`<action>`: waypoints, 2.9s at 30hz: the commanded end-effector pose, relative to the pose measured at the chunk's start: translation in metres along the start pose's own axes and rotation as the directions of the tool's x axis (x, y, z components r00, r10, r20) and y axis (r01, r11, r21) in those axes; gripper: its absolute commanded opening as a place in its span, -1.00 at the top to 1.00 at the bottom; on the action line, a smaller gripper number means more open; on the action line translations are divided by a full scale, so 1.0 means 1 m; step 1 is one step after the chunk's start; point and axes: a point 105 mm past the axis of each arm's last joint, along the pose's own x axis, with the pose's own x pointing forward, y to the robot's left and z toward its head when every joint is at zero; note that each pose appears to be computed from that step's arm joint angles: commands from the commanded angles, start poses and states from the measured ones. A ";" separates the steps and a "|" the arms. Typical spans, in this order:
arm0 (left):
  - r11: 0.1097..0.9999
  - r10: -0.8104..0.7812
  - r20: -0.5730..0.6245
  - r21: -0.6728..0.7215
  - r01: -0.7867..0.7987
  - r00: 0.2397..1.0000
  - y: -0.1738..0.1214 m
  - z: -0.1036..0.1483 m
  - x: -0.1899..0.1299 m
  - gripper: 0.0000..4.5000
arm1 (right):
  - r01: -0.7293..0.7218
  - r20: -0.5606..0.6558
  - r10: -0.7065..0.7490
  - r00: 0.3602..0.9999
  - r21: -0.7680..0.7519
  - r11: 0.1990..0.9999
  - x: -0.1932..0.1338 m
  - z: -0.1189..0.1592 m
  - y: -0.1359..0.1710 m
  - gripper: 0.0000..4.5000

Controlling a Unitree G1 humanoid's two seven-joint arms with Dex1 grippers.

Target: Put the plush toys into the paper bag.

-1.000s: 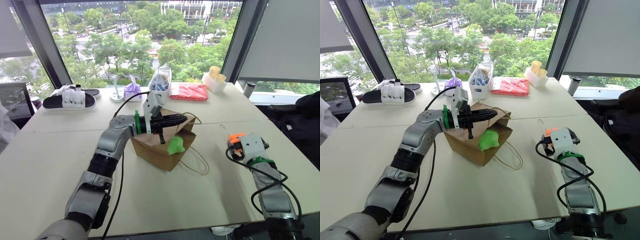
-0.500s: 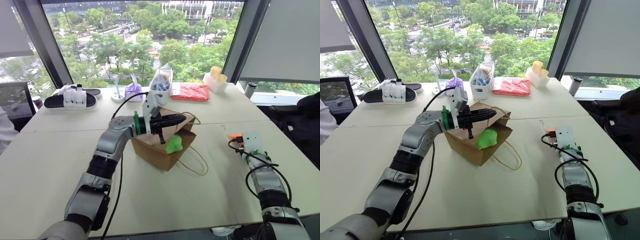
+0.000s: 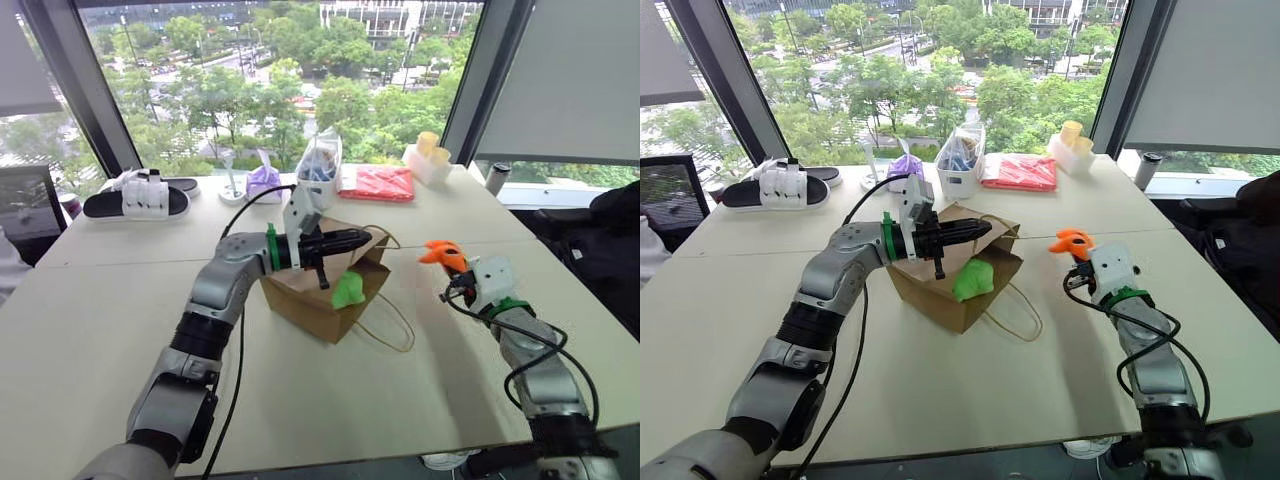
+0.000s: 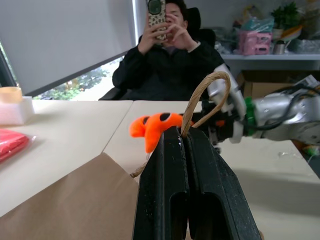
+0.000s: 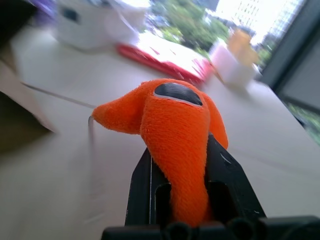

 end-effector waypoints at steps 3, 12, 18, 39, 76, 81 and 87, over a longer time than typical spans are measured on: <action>0.999 -0.037 0.036 0.033 0.036 0.999 -0.004 0.017 -0.001 1.00 | -0.218 0.062 0.217 0.974 0.016 0.976 -0.010 0.029 0.033 0.99; 0.998 -0.058 0.053 0.034 0.056 0.997 -0.008 0.026 0.001 1.00 | -0.361 0.061 0.358 0.932 0.050 0.931 -0.005 0.030 0.069 0.99; 0.987 -0.156 0.025 0.034 0.156 0.987 -0.023 0.024 -0.001 1.00 | -0.396 0.093 0.392 0.915 0.029 0.918 0.019 0.034 0.084 0.99; 0.996 -0.078 0.004 0.036 0.078 0.997 -0.011 0.019 -0.003 1.00 | -0.403 0.089 0.402 0.911 -0.016 0.915 0.060 0.024 0.102 -0.50; 0.995 -0.091 0.003 0.052 0.090 0.996 -0.011 0.000 0.013 1.00 | -0.072 -0.226 0.217 0.950 0.518 0.853 -0.084 -0.029 0.060 -1.00; 0.996 -0.081 0.018 0.047 0.080 0.997 -0.009 0.005 0.012 1.00 | -0.047 -0.261 0.230 0.938 0.560 0.827 -0.074 -0.041 0.069 -1.00; 0.999 -0.041 0.055 0.012 0.041 0.998 -0.002 0.016 0.005 1.00 | -0.021 -0.311 0.250 0.917 0.590 0.807 -0.069 -0.053 0.073 -1.00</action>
